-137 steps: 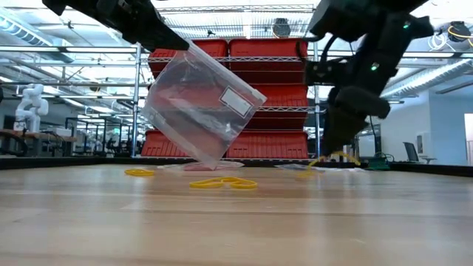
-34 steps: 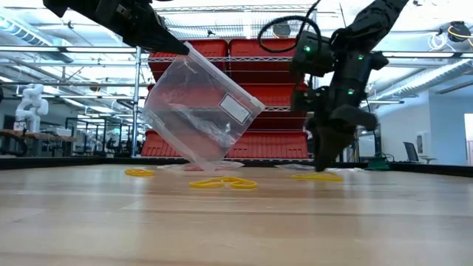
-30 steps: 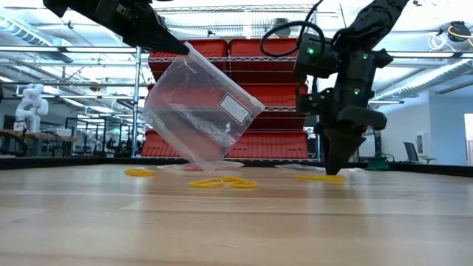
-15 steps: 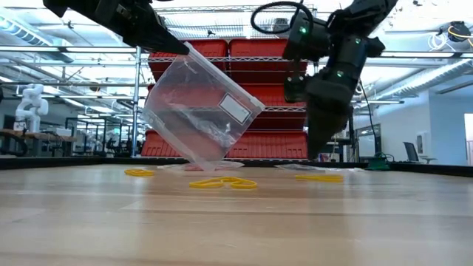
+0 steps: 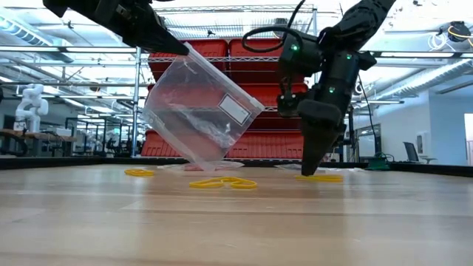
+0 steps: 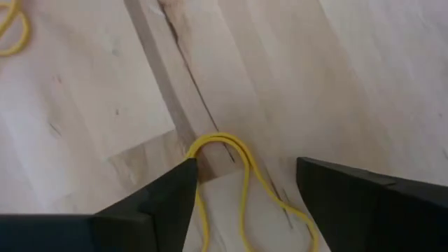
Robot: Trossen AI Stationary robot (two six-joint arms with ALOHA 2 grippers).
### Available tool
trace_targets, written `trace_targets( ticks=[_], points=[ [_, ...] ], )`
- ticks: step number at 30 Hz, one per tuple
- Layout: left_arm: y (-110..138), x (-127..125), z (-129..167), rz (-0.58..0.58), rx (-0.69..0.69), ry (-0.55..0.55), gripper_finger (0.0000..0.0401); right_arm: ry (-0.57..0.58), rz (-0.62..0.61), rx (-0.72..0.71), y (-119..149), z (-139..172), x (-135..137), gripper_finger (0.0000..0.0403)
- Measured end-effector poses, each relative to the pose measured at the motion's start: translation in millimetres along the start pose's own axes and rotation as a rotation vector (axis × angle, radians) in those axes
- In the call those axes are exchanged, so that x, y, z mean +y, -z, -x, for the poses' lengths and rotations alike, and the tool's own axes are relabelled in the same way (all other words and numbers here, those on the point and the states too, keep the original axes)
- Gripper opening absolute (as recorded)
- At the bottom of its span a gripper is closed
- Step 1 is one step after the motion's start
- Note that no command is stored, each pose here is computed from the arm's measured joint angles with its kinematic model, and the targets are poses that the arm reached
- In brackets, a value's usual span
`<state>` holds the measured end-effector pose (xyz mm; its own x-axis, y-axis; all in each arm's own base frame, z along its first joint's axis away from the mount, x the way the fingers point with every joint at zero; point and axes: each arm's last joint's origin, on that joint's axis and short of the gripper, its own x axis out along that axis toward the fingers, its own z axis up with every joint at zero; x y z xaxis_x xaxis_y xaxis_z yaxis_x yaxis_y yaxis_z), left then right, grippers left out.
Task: Sort rubber bands
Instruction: Put the top yellow rubber band into the zip bag
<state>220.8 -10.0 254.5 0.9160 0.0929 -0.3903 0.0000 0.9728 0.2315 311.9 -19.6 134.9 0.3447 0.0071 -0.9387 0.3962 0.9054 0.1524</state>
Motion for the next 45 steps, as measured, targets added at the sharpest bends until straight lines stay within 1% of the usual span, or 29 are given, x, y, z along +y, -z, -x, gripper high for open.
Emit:
trace_targets(
  ticks=[6, 13, 17, 21, 25, 27, 30, 34, 35, 39, 43, 45],
  points=[
    [0, 0, 0, 0.0, 0.0, 0.0, 0.0001, -0.025, -0.063, -0.003, 1, 0, 7, 0.024],
    [0, 0, 0, 0.0, 0.0, 0.0, 0.0001, -0.074, -0.04, 0.011, 4, 1, 24, 0.024],
    [0, 0, 0, 0.0, 0.0, 0.0, 0.0001, -0.008, -0.038, -0.007, 9, -1, 30, 0.0232],
    [0, 0, 0, 0.0, 0.0, 0.0, 0.0001, 0.049, -0.017, -0.002, 14, -9, 34, 0.0204],
    [0, 0, 0, -0.001, 0.0, 0.0, 0.0001, 0.105, 0.029, 0.019, 19, -20, 37, 0.0162],
    [0, 0, 0, -0.001, 0.002, 0.0, 0.0001, 0.138, 0.06, 0.017, 21, -24, 39, 0.0136],
    [0, 0, 0, -0.002, 0.005, 0.001, 0.0001, 0.144, 0.097, 0.009, 22, -25, 42, 0.0091],
    [1, 0, 0, -0.006, 0.007, 0.001, 0.0001, 0.158, 0.134, -0.005, 21, -23, 45, 0.002],
    [1, 0, 0, -0.006, 0.008, 0.001, 0.0001, 0.16, 0.147, 0.003, 19, -22, 47, 0.0011],
    [1, 0, 0, -0.004, 0.006, 0.001, 0.0001, 0.172, 0.221, 0.018, 10, -12, 60, 0.0006],
    [0, 0, 0, -0.002, 0.004, 0.0, 0.0001, 0.232, 0.363, 0.038, 6, 2, 81, 0.0001],
    [0, 0, 0, -0.003, 0.005, 0.001, 0.0001, 0.266, 0.4, 0.033, 6, 11, 91, 0.0001]
  ],
)
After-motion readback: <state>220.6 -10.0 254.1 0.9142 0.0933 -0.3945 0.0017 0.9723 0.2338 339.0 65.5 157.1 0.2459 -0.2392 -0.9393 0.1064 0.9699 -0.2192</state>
